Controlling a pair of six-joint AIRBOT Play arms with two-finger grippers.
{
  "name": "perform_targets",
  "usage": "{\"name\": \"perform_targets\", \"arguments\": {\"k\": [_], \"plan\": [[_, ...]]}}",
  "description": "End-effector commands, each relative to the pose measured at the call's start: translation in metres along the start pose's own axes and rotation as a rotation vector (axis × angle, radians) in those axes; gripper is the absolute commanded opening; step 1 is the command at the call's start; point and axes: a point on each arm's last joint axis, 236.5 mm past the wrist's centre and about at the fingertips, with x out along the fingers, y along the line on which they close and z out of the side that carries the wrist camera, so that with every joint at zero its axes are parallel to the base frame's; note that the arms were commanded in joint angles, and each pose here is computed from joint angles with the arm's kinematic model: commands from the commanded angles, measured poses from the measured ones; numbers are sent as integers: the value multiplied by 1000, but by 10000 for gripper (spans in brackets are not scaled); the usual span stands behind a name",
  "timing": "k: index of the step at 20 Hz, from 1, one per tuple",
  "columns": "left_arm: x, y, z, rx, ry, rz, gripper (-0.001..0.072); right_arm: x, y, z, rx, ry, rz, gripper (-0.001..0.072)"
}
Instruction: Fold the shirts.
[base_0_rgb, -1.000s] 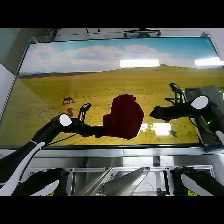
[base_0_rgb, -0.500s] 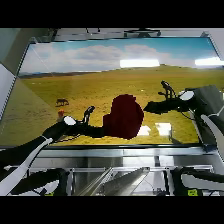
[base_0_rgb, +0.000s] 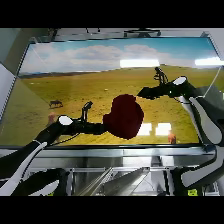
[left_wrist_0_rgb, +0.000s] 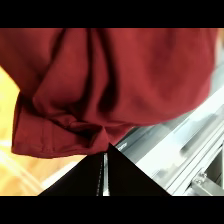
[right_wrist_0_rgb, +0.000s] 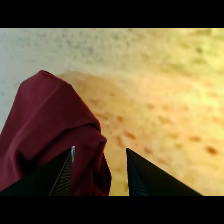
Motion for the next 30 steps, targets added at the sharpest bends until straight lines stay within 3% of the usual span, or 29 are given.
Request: {"name": "perform_targets", "arguments": {"k": [1, 4, 5, 7, 8, 11, 14, 18, 22, 25, 30], "plan": [[-5, -3, 8, 16, -38, 5, 10, 26, 3, -8, 55, 58, 80, 381], [-5, 1, 15, 16, -65, 21, 10, 37, 3, -22, 75, 109, 103, 379], [-6, 2, 16, 16, -71, 24, 10, 37, 5, -23, 83, 111, 116, 328], [-8, 4, 19, 7, -80, 26, 10, 34, 20, -19, 45, 101, 179, 47], [-12, 6, 22, -4, -85, 23, 10, 28, 32, -14, 36, 92, 232, 18], [-45, -10, 48, -8, -87, -64, 9, -15, 82, 18, -10, 33, 378, 17], [-127, -65, 102, 129, -203, -155, 8, -89, 144, 49, -195, -81, 404, 17], [-287, -191, 153, 447, -547, -152, 9, -224, 274, 57, -565, -348, 367, 17], [-407, -289, 141, 698, -829, -95, 11, -340, 369, 29, -873, -643, 218, 17], [-416, -304, 133, 726, -828, -103, 11, -366, 387, 5, -956, -692, 150, 17], [-339, -230, 138, 522, -515, -140, 10, -311, 335, -2, -867, -434, 144, 18]]}}
